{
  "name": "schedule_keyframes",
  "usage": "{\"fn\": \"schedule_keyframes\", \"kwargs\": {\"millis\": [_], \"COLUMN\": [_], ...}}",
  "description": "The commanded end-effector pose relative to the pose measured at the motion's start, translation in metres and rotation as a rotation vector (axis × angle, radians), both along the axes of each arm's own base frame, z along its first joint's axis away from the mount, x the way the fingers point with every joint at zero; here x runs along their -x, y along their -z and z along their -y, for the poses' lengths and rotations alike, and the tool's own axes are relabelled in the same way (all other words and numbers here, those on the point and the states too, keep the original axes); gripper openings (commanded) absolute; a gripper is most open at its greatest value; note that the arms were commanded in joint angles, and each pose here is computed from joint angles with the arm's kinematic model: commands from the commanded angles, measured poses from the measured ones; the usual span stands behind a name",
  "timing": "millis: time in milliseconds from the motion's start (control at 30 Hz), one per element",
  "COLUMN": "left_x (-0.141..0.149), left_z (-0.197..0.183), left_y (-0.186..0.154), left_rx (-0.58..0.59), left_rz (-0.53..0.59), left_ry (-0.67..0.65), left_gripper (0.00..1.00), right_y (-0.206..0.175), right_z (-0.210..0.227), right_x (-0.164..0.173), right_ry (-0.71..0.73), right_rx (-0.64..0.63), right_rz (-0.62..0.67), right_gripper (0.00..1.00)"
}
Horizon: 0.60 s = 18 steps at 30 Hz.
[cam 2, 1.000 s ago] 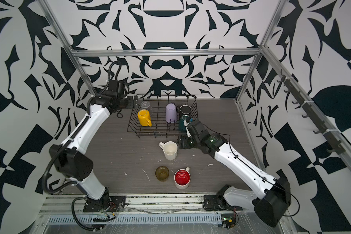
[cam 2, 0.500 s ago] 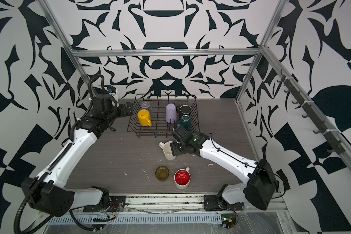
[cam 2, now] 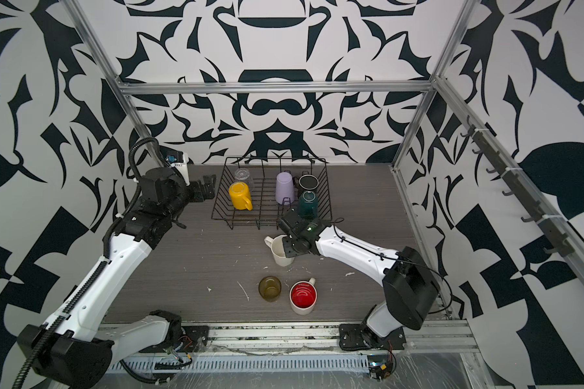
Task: Load cups into a dish rack
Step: Pick up the cup from the center of the table.
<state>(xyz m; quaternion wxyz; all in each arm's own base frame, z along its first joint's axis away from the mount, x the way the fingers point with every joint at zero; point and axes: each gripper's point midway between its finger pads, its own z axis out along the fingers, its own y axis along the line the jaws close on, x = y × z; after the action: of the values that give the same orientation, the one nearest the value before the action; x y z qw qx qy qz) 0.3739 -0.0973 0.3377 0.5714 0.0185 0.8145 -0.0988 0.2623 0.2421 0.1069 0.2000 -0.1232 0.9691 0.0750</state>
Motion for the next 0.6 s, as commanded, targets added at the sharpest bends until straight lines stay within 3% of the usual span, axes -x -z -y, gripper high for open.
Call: {"fn": "schedule_keyframes", "kwargs": {"millis": [0,200,367,567], "left_x": [0.004,0.007,0.012,0.019], "left_z": [0.0,0.0,0.0,0.005], "left_y": [-0.013,-0.013,-0.015,-0.022], "left_rx": [0.008,0.012,0.023,0.046], "left_rz": [0.047,0.075,0.114,0.155], "left_ry": [0.009,0.018,0.028,0.064], "left_gripper": [0.99,0.99,0.99,0.99], "right_y": [-0.017,-0.013,-0.016,-0.036], "right_z": [-0.007,-0.009,-0.008,-0.004], "right_x": [-0.013,-0.012,-0.011,-0.009], "right_ry": [0.009,-0.007,-0.008,0.002], "right_rx": [-0.023,-0.008,-0.004,-0.031], "right_rz": [0.059,0.049,0.051,0.076], "right_gripper": [0.39,0.23,0.0,0.0]}}
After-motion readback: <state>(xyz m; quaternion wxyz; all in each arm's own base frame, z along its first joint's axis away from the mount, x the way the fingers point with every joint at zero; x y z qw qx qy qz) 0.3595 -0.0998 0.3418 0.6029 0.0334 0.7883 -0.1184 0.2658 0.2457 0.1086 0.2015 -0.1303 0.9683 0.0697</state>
